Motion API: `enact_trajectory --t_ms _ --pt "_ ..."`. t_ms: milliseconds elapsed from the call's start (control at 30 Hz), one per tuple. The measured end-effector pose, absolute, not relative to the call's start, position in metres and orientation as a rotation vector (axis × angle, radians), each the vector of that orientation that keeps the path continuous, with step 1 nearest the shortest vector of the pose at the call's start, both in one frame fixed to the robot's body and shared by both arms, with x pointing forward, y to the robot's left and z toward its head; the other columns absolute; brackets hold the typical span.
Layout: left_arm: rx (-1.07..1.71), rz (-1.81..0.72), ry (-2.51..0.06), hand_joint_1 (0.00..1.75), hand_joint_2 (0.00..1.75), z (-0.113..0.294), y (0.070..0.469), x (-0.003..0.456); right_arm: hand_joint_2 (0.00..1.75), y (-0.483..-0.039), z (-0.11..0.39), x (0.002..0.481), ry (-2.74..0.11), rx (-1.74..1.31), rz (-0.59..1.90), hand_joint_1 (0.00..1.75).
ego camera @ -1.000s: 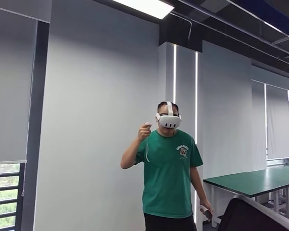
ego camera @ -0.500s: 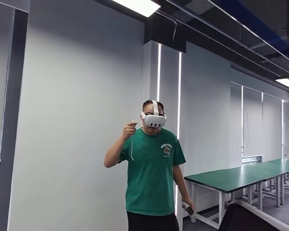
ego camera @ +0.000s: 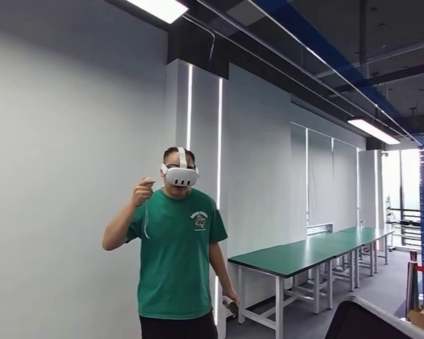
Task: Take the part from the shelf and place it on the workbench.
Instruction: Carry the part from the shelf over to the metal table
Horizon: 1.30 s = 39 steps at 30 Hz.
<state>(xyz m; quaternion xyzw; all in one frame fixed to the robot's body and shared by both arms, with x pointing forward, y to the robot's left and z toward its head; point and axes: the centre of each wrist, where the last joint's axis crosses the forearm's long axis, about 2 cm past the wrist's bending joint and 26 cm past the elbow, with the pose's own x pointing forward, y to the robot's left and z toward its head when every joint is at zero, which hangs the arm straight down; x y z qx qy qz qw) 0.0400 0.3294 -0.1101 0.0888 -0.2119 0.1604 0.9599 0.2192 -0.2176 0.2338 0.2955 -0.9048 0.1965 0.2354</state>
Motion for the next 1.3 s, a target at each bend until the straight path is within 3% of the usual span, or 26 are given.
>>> enact_trajectory --t_ms 1300 --pt "0.16 0.336 -0.435 0.0 1.75 -0.11 0.324 0.041 1.75 -0.235 0.229 0.219 -2.475 0.781 0.536 1.75"
